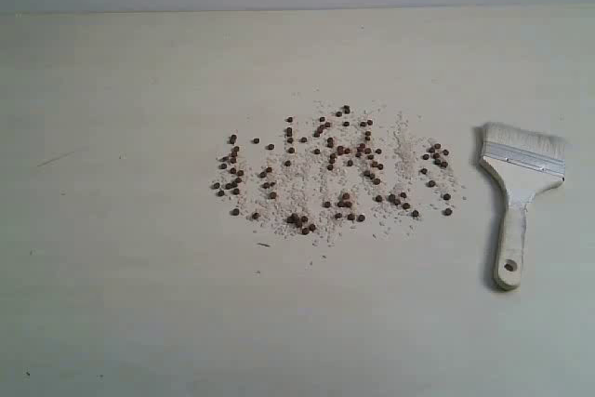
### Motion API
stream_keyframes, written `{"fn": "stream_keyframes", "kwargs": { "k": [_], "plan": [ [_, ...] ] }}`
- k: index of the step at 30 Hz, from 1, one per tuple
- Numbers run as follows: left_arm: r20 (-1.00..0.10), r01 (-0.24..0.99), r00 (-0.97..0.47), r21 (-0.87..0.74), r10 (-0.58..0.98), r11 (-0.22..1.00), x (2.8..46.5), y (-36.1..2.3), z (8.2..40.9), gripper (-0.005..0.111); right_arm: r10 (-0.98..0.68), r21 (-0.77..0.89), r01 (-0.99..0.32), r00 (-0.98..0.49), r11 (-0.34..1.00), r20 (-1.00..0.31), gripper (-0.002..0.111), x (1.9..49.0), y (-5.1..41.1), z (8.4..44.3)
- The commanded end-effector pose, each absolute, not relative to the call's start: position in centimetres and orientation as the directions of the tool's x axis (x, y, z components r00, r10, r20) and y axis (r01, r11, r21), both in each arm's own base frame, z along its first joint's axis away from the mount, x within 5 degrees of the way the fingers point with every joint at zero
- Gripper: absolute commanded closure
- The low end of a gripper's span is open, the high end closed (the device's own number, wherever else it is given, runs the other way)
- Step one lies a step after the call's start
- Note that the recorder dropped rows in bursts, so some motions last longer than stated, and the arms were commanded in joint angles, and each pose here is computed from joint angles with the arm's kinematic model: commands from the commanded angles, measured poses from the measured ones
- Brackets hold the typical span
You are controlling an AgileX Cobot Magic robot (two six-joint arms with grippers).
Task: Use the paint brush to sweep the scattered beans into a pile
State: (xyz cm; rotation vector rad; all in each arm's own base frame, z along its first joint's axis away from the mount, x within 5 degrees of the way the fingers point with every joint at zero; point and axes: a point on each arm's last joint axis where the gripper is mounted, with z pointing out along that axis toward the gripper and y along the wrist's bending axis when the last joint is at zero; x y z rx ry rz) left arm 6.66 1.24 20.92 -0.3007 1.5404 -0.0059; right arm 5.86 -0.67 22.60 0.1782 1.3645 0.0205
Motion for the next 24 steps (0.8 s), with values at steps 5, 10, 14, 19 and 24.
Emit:
{"fn": "stream_keyframes", "kwargs": {
  "k": [5, 10, 14, 19, 24],
  "plan": [
    [-0.98, -0.18, 0.041, -0.2, -0.196, 0.963, 6.6, 1.2, 20.9, 0.107, 0.109, 0.13, 0.087, 0.21, 0.988, -0.972, 0.108, 5.8, -0.6, 22.5],
    [-0.98, -0.18, 0.041, -0.2, -0.196, 0.963, 6.6, 1.2, 20.9, 0.107, 0.109, 0.13, 0.087, 0.21, 0.988, -0.972, 0.108, 5.8, -0.6, 22.5],
    [-0.98, -0.18, 0.041, -0.2, -0.196, 0.963, 6.6, 1.2, 20.9, 0.107, 0.109, 0.13, 0.087, 0.21, 0.988, -0.972, 0.108, 5.8, -0.6, 22.5],
    [-0.98, -0.18, 0.041, -0.2, -0.196, 0.963, 6.6, 1.2, 20.9, 0.107, 0.109, 0.13, 0.087, 0.21, 0.988, -0.972, 0.108, 5.8, -0.6, 22.5],
    [-0.98, -0.18, 0.041, -0.2, -0.196, 0.963, 6.6, 1.2, 20.9, 0.107, 0.095, 0.123, 0.062, 0.339, 0.99, -0.936, 0.108, 5.5, -0.5, 23.7]
  ]
}}
